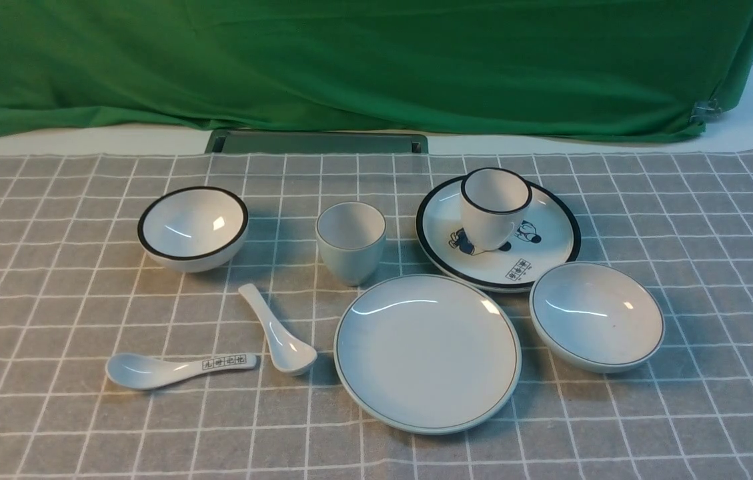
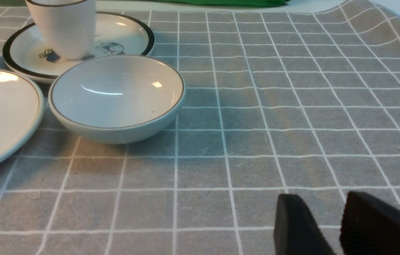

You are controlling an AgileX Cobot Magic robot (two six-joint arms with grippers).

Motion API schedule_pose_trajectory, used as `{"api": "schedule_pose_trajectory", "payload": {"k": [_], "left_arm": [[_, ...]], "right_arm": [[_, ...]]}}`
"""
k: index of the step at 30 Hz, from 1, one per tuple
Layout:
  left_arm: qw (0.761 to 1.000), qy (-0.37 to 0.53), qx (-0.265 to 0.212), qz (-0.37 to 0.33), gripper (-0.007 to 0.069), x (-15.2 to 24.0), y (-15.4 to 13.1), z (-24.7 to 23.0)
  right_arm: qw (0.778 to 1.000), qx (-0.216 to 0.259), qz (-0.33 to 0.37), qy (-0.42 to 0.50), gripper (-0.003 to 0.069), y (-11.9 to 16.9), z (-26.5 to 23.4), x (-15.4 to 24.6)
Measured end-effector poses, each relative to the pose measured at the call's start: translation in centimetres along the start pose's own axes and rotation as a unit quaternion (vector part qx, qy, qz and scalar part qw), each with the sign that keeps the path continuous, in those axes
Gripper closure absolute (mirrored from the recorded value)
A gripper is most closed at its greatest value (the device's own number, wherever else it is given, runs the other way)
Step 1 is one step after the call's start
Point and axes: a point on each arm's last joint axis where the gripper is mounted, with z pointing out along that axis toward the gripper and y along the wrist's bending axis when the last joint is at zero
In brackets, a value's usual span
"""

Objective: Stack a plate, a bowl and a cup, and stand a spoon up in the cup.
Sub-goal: Use the right arm to grab a blue rice bowl

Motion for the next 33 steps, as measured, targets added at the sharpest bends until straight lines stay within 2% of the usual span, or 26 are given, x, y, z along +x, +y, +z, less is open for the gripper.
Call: {"api": "schedule_pose_trajectory", "payload": {"k": [4,8,13,33], "left_arm": [[0.998,0.065,0.000,0.019,0.0608,-0.2,0.1,2.0],[0.987,0.158,0.032,0.026,0.0608,1.2,-0.3,3.9],[0.977,0.206,0.055,0.032,0.0608,2.1,-0.8,4.9],[0.971,0.222,0.072,0.053,0.0608,2.4,-1.1,4.9]], "right_arm": [[1.000,0.000,0.000,0.000,0.0417,0.0,0.0,0.0],[1.000,0.000,0.000,0.000,0.0417,0.0,0.0,0.0],[1.000,0.000,0.000,-0.001,0.0417,0.0,0.0,0.0],[1.000,0.000,0.000,-0.001,0.0417,0.0,0.0,0.0]]}}
